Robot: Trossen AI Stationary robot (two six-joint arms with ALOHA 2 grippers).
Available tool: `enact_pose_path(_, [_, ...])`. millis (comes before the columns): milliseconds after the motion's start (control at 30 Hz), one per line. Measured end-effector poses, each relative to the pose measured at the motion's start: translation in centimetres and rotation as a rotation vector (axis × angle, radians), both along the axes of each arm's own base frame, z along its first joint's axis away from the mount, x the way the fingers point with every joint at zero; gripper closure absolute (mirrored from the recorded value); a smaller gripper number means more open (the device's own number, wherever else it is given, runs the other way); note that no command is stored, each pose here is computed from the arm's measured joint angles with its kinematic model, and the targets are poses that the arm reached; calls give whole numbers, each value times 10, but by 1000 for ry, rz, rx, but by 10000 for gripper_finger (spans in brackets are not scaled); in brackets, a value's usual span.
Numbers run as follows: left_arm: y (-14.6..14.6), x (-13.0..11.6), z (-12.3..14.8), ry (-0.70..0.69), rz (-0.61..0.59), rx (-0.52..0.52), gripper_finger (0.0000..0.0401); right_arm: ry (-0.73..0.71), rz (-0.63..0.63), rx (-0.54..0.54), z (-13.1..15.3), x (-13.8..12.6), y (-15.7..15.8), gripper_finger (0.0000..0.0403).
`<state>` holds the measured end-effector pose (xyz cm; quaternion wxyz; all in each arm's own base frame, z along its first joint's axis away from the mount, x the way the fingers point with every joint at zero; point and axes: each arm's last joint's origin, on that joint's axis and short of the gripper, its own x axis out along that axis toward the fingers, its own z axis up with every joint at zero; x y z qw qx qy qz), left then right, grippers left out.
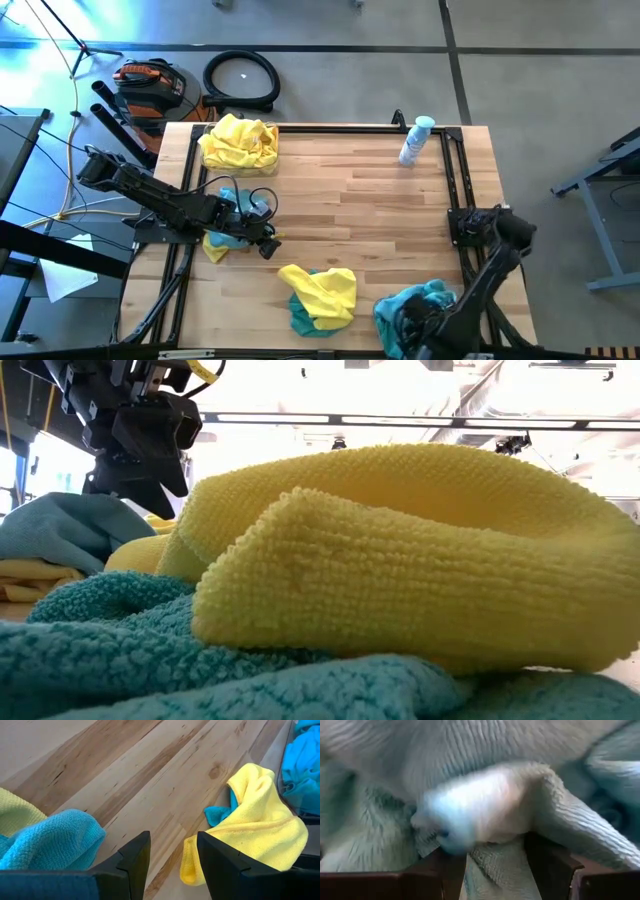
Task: Sort microfiber towel by color & place in baskets
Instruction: Put the blue towel into the bottom transparent bin
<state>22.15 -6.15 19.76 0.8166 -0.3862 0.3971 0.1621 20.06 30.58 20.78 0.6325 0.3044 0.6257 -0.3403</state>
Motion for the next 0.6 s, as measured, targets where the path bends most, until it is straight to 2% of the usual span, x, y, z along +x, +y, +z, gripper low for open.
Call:
enact_pose_path(133, [0,0,0,0,0,0,249,43,-38,-20,-28,10,6,206])
enact_pose_path(233, [0,0,0,0,-14,6,249,51,-113,-42,-40,11,11,206])
enact_pose_path(400, [-1,0,0,4,-50,5,249,-35,-283,-116,-44,4,15,206])
enact_pose_path(600, [-1,0,0,4,-60,10,249,-8,-319,-159,-45,9,6,206])
